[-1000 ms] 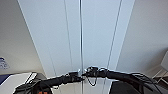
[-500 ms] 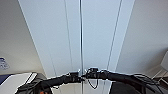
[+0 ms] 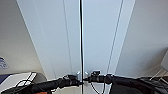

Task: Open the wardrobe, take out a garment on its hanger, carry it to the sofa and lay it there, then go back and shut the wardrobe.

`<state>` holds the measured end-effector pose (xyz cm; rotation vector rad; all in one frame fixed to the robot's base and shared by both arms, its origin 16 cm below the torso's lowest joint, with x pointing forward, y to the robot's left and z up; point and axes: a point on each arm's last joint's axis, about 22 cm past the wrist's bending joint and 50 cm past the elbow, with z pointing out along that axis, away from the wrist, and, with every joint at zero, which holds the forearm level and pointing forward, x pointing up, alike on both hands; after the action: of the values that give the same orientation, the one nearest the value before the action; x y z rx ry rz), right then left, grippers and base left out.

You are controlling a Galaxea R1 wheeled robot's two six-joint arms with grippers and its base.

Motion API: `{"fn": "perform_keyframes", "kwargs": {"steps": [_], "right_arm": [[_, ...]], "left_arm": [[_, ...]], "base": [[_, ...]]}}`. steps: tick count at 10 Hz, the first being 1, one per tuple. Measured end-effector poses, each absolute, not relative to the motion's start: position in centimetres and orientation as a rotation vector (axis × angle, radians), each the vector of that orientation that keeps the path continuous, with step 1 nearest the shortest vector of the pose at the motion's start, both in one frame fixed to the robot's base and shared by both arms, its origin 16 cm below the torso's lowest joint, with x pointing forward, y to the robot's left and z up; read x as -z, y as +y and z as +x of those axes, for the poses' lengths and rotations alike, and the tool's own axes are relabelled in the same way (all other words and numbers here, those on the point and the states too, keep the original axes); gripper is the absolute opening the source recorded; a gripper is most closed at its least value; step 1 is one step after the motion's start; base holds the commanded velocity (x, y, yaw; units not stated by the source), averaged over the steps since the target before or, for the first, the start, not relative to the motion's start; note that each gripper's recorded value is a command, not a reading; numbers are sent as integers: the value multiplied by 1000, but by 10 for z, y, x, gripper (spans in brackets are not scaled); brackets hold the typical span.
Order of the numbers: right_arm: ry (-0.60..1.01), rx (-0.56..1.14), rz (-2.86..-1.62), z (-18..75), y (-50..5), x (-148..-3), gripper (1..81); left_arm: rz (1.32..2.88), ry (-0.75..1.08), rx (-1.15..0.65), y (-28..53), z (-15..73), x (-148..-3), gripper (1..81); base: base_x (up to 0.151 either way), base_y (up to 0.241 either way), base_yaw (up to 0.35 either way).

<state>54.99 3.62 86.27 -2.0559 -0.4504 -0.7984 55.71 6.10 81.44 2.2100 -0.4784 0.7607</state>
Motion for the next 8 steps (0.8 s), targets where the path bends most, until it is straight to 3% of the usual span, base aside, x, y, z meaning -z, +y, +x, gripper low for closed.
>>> {"fn": "perform_keyframes", "kwargs": {"steps": [4, 8], "right_arm": [[-454, 792, -1977, 499, 15, -859, 811], [-424, 765, -1931, 441, -21, -856, 811]], "left_arm": [[2129, -543, -711, 85, 470, -811, 811], [2052, -468, -776, 132, 386, -802, 811]], "base": [[0, 0, 0], [0, 0, 0]]}}
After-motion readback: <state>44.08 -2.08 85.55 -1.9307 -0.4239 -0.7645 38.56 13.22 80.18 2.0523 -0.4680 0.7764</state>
